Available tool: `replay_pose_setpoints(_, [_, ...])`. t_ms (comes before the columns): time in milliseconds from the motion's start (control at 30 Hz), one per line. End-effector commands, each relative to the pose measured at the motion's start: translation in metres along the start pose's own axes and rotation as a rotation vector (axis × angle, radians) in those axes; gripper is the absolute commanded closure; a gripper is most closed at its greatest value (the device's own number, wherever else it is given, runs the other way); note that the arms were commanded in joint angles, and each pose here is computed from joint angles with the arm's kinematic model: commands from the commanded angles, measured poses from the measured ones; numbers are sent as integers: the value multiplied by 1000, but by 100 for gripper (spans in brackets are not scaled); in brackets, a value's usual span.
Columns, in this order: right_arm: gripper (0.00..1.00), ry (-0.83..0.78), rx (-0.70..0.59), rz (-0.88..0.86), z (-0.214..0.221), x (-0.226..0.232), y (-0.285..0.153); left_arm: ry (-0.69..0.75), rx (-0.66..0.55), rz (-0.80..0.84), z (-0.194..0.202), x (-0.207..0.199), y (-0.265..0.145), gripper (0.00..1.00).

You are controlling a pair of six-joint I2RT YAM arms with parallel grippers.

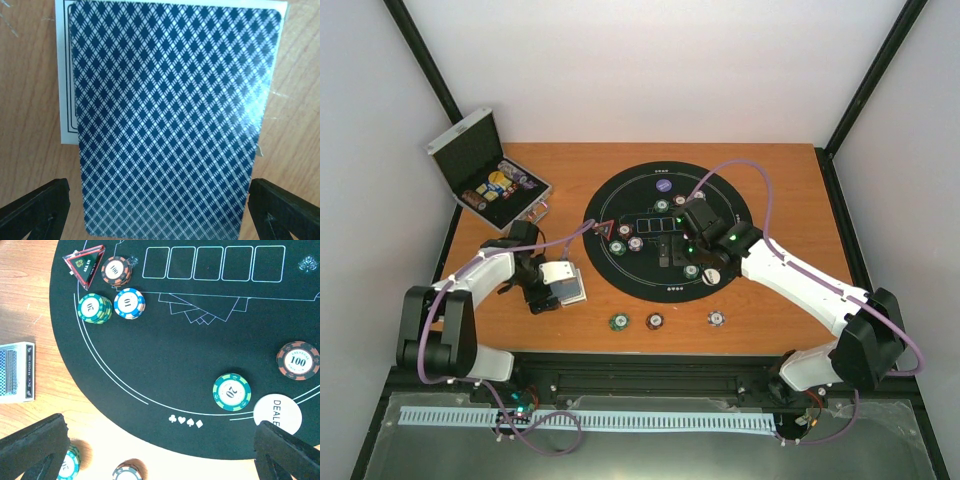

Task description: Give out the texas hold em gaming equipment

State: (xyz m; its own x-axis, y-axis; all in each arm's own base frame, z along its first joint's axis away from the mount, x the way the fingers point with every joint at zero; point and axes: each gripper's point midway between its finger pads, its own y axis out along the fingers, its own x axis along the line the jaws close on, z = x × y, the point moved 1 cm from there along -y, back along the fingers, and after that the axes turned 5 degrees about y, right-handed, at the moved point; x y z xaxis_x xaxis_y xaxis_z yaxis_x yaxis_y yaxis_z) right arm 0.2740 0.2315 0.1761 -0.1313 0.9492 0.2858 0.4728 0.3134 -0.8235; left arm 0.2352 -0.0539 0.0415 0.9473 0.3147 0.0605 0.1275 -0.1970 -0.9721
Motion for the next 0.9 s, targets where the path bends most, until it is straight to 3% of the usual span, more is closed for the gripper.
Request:
replay_pose_setpoints(0, [0,6,-2,-22,-2,9,-2,15,-10,-11,-4,5,4,0])
replay_pose_setpoints(867, [0,24,20,-35,6,8,4,27,-49,15,-7,-1,18,2])
